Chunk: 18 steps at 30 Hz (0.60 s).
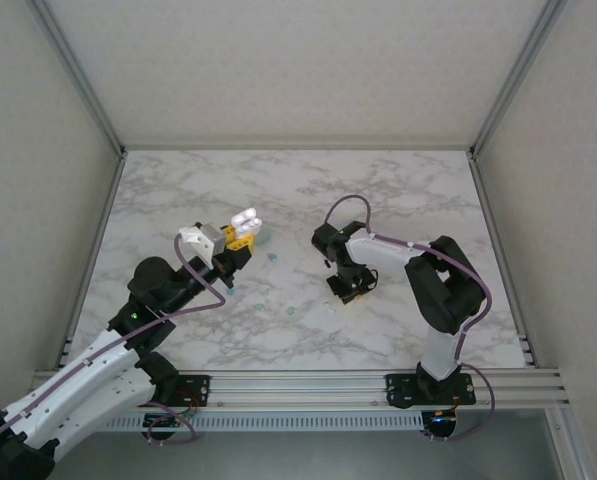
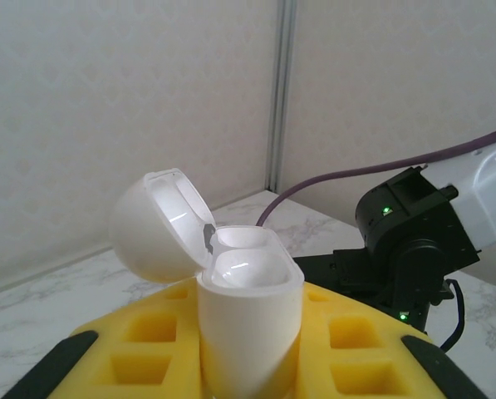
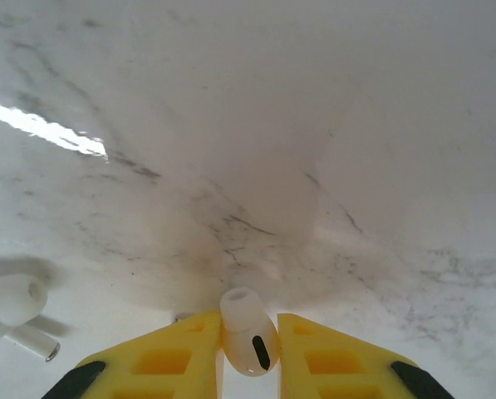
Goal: Insert the wireless bluetooth earbuds into the charging case
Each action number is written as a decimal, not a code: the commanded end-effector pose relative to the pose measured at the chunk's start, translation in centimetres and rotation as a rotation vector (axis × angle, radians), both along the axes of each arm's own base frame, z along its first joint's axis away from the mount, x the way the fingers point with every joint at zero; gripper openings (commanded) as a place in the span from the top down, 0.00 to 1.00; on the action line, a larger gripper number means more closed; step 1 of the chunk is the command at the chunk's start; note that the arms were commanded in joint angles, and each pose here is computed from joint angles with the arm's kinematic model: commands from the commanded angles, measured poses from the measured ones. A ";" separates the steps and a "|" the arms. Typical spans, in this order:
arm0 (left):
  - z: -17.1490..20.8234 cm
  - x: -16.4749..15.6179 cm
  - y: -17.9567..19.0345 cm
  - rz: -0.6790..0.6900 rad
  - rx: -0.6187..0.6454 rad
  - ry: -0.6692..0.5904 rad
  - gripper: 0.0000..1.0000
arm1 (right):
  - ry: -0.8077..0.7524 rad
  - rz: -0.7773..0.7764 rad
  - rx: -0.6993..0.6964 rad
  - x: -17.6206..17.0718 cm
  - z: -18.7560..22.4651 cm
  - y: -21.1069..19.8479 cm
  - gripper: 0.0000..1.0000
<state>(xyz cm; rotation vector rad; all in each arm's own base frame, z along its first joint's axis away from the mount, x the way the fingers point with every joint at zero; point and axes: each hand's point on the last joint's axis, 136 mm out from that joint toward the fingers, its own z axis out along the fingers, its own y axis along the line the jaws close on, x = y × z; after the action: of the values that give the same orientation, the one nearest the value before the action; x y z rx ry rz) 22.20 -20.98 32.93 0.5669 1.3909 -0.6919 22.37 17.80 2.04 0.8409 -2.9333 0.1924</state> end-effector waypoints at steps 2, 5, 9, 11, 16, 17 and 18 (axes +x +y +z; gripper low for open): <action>1.5 -0.2 0.8 0.033 -0.008 -0.038 0.88 | 0.036 0.211 0.007 0.4 -0.5 0.4 0.77; 1.4 -0.1 0.6 0.029 -0.002 -0.035 0.87 | 0.067 0.249 0.013 0.2 -1.1 0.6 0.74; 1.3 0.0 0.4 0.024 0.003 -0.034 0.87 | 0.069 0.237 -0.005 0.3 -1.1 0.3 0.68; 1.3 0.0 0.3 0.022 0.004 -0.033 0.88 | 0.043 0.200 0.013 0.5 -0.3 0.6 0.60; 1.3 0.0 0.2 0.017 0.004 -0.036 0.87 | -0.073 0.013 0.084 1.0 3.6 1.0 0.47; 1.2 0.1 0.1 0.017 0.008 -0.035 0.87 | -0.102 -0.047 0.086 1.1 4.3 0.7 0.45; 1.2 0.1 0.1 0.017 0.011 -0.037 0.87 | -0.136 -0.135 0.075 1.4 5.0 0.2 0.44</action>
<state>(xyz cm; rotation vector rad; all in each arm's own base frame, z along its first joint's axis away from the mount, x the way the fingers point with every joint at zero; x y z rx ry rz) 22.57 -20.89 32.10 0.5762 1.4194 -0.6581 23.58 18.63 4.11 0.9412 -2.9840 0.1406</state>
